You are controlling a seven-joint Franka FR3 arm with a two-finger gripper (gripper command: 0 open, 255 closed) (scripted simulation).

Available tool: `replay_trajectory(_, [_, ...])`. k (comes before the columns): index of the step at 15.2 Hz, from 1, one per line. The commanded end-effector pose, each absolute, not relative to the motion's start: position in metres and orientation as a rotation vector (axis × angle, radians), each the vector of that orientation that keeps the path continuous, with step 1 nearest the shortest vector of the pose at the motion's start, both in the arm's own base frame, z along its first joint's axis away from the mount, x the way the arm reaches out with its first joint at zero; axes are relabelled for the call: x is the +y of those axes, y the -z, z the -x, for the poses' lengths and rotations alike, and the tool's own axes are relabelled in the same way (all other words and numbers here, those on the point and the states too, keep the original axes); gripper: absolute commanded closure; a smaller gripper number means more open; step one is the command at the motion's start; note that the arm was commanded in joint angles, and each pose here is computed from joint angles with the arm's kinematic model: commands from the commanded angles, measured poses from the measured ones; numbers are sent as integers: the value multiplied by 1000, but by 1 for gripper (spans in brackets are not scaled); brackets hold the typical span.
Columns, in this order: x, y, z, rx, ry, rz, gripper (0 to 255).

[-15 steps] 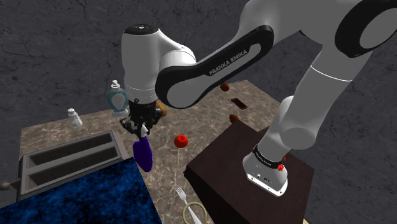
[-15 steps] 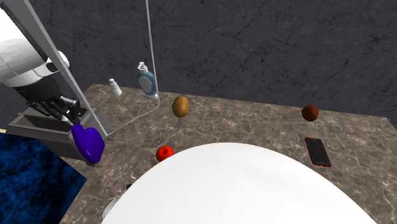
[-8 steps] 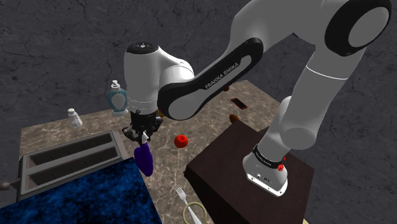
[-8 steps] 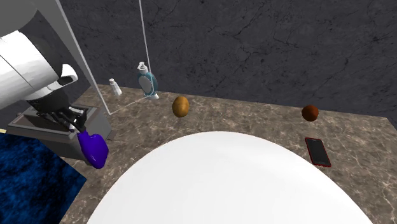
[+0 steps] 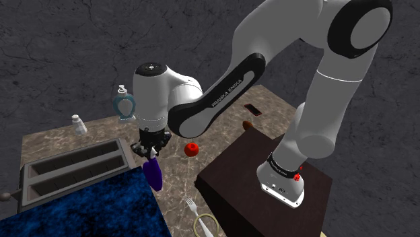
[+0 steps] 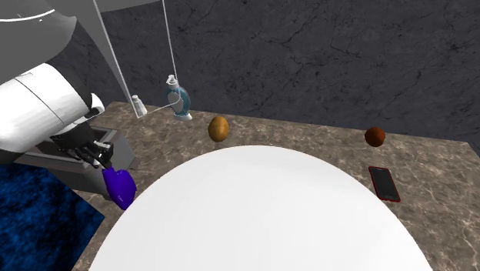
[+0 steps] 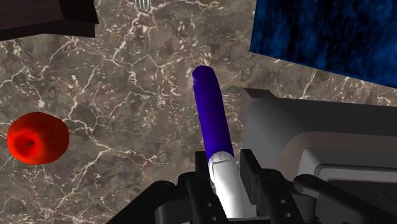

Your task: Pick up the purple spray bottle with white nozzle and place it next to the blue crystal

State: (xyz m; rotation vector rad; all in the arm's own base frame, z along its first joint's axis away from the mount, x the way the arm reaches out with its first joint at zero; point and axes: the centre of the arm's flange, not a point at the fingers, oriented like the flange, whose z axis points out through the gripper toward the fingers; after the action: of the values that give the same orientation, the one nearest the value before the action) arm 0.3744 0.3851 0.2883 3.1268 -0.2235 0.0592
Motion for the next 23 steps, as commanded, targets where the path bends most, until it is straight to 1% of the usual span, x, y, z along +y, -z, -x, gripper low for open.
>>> replay_trajectory(1, [386,-283,-374,-223,-60,-3127,255])
replay_trajectory(8, [386,-283,-374,-223,-60,-3127,255])
replay_trajectory(9, [386,-283,-374,-223,-60,-3127,0])
replay_trajectory(14, [386,-283,-374,-223,-60,-3127,0])
replay_trajectory(18, [386,-332,-372,-223,-60,-3127,0])
replay_trajectory(23, [386,-332,-372,-223,-60,-3127,0])
